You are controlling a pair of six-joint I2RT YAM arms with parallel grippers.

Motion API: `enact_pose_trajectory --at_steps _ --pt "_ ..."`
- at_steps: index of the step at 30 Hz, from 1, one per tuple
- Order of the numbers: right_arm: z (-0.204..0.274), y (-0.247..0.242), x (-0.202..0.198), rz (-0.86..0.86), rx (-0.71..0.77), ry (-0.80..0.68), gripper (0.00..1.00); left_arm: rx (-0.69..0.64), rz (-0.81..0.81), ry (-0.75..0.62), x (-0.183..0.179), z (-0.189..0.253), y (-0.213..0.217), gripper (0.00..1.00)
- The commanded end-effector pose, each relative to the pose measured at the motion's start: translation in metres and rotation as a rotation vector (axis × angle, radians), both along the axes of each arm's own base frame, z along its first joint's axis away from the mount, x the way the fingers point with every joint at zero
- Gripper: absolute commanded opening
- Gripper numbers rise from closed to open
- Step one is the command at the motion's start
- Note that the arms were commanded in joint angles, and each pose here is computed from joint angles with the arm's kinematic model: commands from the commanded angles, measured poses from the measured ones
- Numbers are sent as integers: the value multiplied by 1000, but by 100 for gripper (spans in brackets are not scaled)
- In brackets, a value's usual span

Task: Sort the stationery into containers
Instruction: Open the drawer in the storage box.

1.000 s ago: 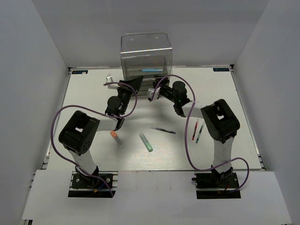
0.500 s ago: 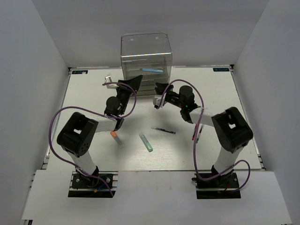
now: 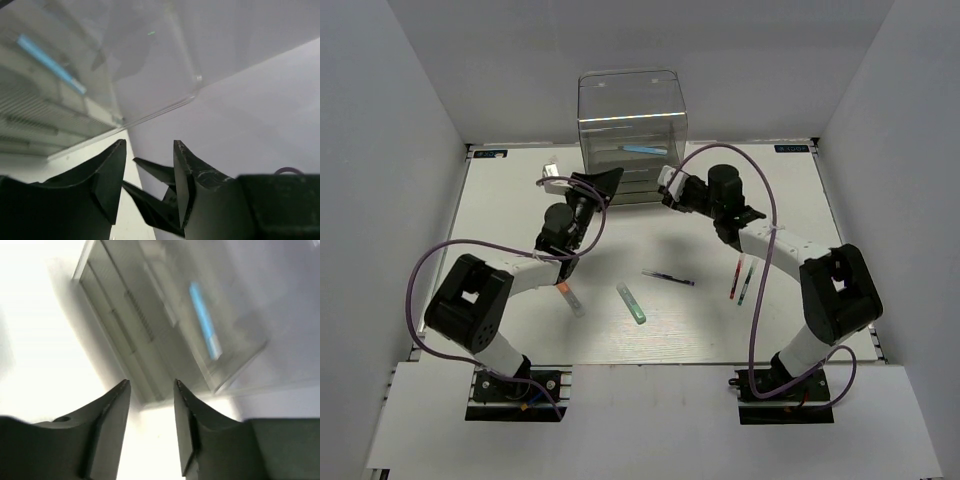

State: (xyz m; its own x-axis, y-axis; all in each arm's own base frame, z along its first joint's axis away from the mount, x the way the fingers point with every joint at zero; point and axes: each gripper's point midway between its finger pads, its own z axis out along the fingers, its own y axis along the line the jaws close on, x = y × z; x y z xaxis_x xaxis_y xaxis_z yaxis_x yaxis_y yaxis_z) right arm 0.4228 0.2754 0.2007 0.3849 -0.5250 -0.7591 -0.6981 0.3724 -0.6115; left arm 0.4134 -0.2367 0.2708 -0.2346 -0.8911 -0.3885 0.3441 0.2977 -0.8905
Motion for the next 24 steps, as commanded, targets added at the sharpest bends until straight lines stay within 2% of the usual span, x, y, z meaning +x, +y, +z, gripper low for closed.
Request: enact_pose_trajectory --at_steps 1,6,9,10,14,24 --pt "-8 -21 -6 -139 80 253 49 62 18 149 6 -40 2 53" --pt "-23 -44 -9 -228 126 428 53 77 -2 211 19 -63 -12 58" --pt "-36 -57 -15 -257 146 539 46 90 -2 235 27 -74 -16 58" --pt "-37 -54 -20 -230 152 559 38 89 -2 255 31 -84 -19 57" --pt "-43 -64 -31 -220 168 588 27 62 6 254 41 -98 -23 51" --pt "-44 -78 -42 -213 195 593 27 20 95 257 74 -116 -22 48"
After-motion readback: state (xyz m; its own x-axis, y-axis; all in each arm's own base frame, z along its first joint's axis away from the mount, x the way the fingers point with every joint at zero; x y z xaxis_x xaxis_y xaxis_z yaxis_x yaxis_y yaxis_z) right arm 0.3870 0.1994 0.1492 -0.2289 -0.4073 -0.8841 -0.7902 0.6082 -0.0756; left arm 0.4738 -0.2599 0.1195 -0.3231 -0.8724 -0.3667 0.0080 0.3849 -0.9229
